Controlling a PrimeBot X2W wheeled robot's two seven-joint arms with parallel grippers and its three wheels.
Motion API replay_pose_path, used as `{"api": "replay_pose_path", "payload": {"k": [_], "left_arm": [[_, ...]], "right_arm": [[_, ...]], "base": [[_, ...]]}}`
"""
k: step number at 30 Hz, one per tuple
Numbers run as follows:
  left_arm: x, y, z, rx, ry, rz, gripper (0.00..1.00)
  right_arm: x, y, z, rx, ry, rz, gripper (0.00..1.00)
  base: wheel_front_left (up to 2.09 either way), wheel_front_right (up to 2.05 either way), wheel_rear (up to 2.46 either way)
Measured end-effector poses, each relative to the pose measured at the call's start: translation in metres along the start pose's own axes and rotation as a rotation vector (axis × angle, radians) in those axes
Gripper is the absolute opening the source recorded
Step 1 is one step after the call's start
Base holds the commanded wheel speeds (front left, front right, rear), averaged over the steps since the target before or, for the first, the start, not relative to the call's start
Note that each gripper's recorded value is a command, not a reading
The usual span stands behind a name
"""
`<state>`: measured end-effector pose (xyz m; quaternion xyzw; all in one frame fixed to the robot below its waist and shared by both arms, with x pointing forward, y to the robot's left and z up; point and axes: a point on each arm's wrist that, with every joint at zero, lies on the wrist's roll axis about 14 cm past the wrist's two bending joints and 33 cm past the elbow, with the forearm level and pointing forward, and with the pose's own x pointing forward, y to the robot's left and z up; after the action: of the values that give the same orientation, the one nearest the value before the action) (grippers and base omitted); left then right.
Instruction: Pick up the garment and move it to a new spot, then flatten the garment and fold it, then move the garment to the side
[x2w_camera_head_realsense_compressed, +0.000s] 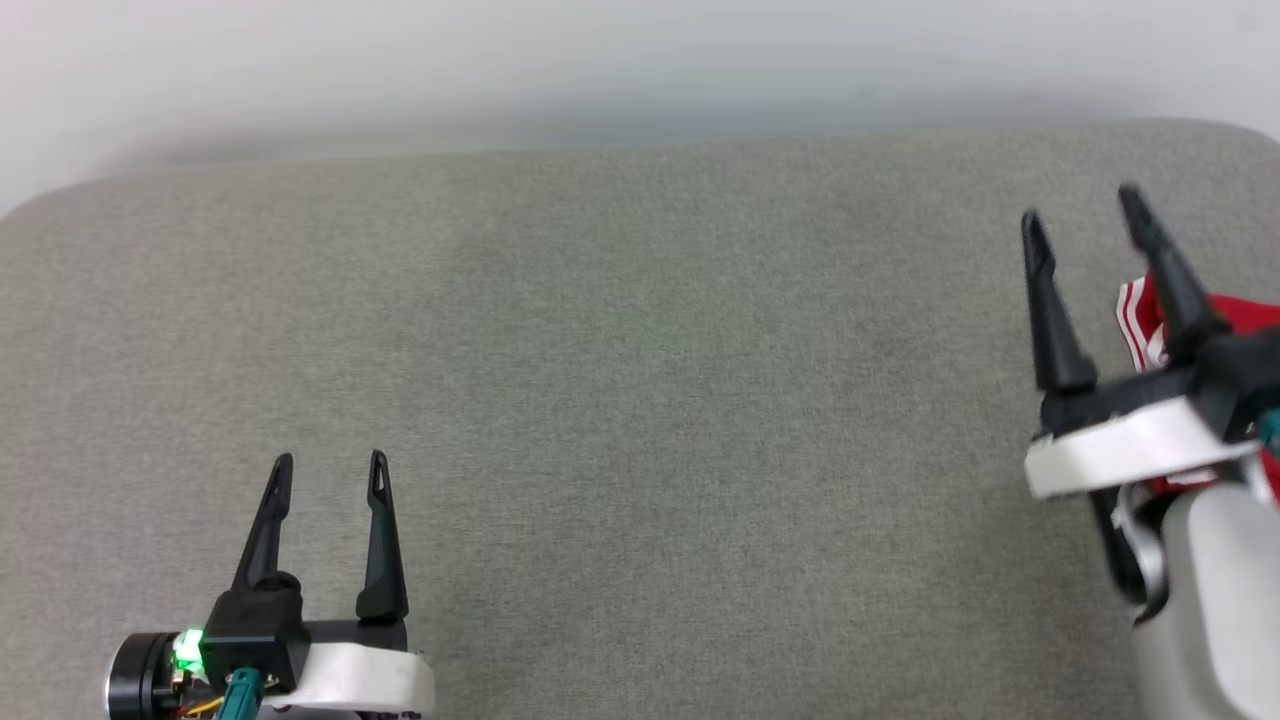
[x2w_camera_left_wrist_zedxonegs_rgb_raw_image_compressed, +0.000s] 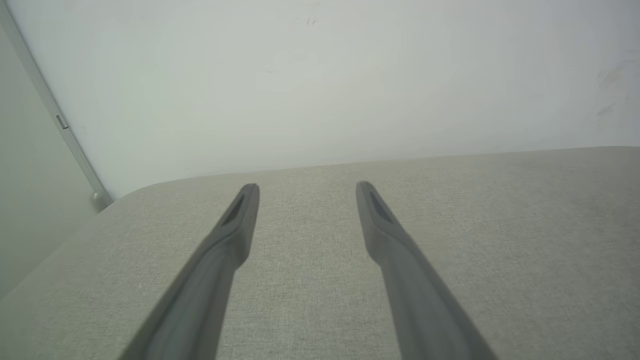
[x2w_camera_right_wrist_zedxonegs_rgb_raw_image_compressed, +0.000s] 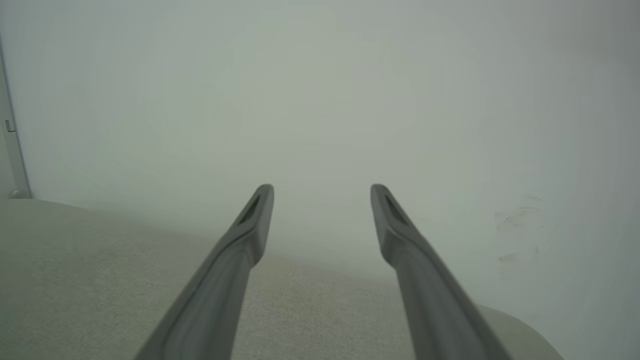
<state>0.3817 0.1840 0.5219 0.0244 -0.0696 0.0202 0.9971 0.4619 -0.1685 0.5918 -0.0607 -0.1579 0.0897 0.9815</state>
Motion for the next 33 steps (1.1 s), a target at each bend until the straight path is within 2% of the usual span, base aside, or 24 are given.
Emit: {"api": "replay_pose_path", "payload": {"k": [6,16,28,29,33], "left_arm": [[-0.015,0.007,0.004,0.002,0.0,0.024,1.0],[-0.036,0.01,0.005,-0.015,0.01,0.036,1.0],[-0.047,0.014,0.004,-0.029,0.018,0.041,1.0],[-0.047,0.014,0.001,-0.029,0.026,0.04,0.0],[-0.053,0.013,-0.013,-0.032,0.073,0.04,0.0]], "right_arm": [[-0.042,0.02,-0.025,0.117,0.089,-0.028,1.0],[-0.1,0.021,-0.033,0.162,0.158,-0.09,1.0],[-0.116,0.025,-0.027,0.176,0.156,-0.097,1.0],[-0.117,0.025,-0.029,0.178,0.163,-0.097,0.0],[-0.124,0.028,-0.042,0.186,0.207,-0.097,0.0]], "base": [[0.0,0.0,0.0],[0.0,0.0,0.0],[0.0,0.0,0.0],[0.0,0.0,0.0],[0.0,0.0,0.0]]}}
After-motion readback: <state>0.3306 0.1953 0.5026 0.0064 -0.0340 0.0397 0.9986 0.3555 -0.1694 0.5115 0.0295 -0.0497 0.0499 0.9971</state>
